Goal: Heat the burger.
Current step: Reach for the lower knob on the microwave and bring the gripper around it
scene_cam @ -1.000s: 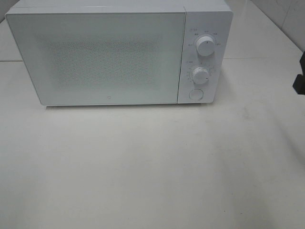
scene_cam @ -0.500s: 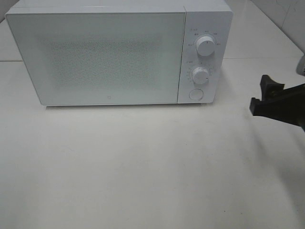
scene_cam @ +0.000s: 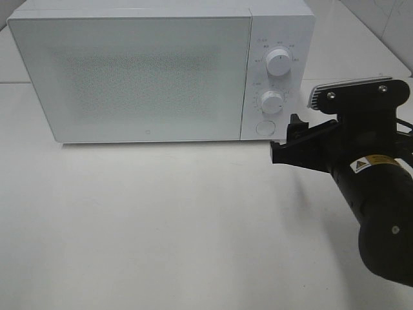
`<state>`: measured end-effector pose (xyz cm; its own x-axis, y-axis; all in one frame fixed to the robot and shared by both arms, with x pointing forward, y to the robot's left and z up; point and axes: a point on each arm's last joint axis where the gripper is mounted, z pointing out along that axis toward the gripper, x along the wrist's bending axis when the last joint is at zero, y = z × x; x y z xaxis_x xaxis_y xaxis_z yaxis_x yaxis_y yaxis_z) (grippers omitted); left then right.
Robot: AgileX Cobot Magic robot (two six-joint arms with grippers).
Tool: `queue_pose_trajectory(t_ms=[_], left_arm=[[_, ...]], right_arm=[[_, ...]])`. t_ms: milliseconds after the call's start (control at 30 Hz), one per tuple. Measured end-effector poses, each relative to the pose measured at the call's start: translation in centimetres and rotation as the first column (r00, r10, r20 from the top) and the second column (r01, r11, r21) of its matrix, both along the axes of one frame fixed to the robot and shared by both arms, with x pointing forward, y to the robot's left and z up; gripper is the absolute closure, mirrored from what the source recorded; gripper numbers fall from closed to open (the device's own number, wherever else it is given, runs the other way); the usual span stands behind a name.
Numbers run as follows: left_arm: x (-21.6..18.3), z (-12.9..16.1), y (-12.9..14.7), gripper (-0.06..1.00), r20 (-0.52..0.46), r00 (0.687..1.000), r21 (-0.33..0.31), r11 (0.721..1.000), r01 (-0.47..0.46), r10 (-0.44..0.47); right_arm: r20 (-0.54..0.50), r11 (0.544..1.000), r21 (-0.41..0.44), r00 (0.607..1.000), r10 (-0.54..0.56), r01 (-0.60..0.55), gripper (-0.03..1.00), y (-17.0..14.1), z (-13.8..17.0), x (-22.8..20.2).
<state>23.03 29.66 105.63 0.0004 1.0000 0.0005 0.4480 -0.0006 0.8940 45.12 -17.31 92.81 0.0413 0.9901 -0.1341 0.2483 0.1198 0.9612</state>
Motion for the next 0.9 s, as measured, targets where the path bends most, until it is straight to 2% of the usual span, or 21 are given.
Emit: queue_pose_trajectory(t_ms=[367,900], left_arm=[[0.0,0.0,0.0,-0.05,0.000,1.000,0.000,1.000,0.000,0.000],[0.0,0.0,0.0,-0.05,0.000,1.000,0.000,1.000,0.000,0.000]], right_arm=[[0.024,0.998,0.066,1.000,-0.012,0.011,0.20,1.7,0.1,1.5],[0.025,0.998,0.054,1.000,0.012,-0.013,0.20,4.5,-1.9,4.5]])
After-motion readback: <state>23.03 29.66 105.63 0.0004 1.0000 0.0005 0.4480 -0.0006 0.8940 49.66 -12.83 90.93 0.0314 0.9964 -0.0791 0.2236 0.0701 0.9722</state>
